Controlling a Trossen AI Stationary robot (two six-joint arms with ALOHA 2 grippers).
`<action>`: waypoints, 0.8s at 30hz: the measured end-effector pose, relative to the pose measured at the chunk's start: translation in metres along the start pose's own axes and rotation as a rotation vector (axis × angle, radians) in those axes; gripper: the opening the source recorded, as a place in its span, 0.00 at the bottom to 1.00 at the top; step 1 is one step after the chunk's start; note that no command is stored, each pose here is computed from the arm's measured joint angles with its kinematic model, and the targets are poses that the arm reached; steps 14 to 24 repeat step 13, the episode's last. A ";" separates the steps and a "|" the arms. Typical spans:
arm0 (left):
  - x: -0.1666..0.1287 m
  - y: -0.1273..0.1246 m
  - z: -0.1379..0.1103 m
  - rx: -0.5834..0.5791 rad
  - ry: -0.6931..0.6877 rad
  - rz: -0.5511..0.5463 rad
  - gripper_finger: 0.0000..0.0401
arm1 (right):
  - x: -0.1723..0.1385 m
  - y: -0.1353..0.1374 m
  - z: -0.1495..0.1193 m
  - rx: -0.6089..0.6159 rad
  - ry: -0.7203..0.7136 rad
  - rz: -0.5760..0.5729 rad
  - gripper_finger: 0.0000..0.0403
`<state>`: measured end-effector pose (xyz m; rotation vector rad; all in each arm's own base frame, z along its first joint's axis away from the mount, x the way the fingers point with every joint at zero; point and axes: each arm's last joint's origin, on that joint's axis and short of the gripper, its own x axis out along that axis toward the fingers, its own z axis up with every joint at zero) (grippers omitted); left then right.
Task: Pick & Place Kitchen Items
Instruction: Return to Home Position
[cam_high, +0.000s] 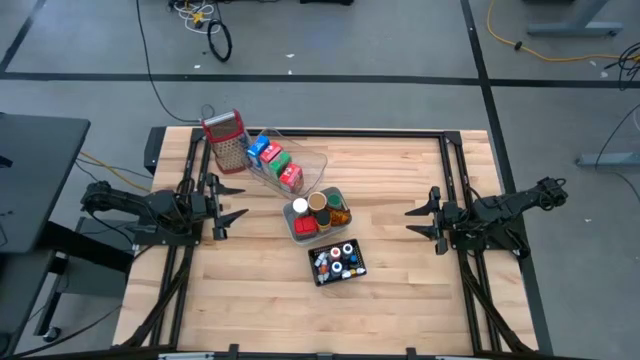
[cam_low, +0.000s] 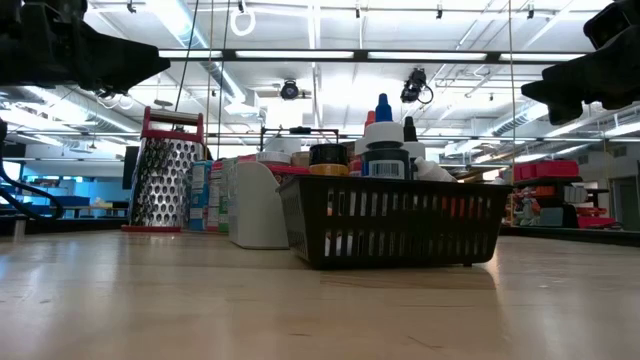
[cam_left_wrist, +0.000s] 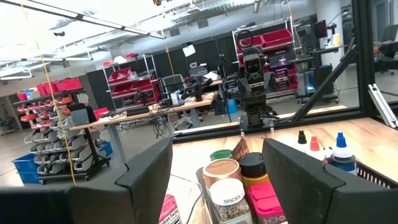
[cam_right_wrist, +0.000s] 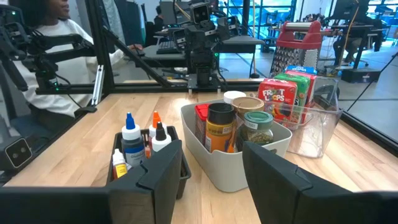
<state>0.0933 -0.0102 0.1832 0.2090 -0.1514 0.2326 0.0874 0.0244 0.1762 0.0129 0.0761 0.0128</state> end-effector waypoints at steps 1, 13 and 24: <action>0.000 0.000 0.000 -0.001 0.000 0.000 0.64 | 0.000 0.000 0.000 0.000 0.000 0.000 0.45; 0.000 0.000 0.000 -0.007 0.000 0.000 0.64 | 0.000 0.000 0.000 0.000 0.000 0.000 0.45; 0.000 0.000 0.000 -0.007 0.000 0.000 0.64 | 0.000 0.000 0.000 0.000 0.000 0.000 0.45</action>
